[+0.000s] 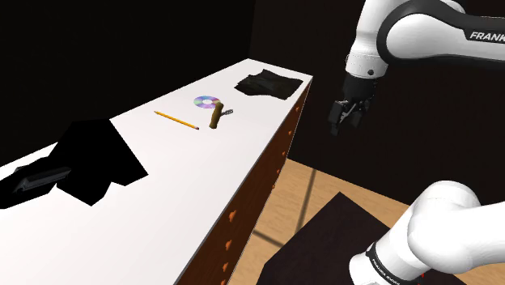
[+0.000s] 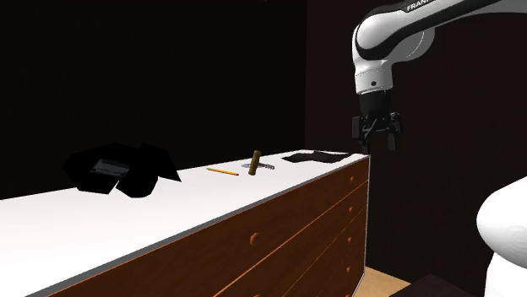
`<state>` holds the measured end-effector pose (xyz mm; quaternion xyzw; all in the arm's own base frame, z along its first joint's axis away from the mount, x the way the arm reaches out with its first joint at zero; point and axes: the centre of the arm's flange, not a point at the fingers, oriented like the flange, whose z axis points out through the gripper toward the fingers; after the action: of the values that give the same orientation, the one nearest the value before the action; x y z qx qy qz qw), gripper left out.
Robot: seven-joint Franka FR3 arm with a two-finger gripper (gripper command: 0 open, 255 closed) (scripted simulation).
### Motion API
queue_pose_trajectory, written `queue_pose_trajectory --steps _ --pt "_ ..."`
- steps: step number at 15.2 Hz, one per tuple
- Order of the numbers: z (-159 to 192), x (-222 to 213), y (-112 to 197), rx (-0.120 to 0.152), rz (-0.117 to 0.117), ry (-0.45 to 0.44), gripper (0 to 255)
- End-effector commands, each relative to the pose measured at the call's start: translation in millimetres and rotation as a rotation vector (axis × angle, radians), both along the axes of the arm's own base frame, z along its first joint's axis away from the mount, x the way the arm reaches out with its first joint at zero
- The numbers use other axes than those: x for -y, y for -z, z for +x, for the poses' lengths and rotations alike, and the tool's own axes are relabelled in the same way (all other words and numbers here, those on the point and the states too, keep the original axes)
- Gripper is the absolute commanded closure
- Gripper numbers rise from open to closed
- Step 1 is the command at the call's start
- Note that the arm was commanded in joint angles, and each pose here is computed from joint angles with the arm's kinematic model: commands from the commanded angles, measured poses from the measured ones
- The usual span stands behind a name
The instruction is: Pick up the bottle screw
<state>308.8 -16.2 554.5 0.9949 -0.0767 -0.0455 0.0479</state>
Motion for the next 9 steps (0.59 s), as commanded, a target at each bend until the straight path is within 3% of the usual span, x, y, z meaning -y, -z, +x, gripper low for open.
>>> queue_pose_trajectory --steps 1,9 --pt "0 0 0 0.0 0.0 0.0 0" --pt "86 -48 16 0.011 0.049 0.135 0"
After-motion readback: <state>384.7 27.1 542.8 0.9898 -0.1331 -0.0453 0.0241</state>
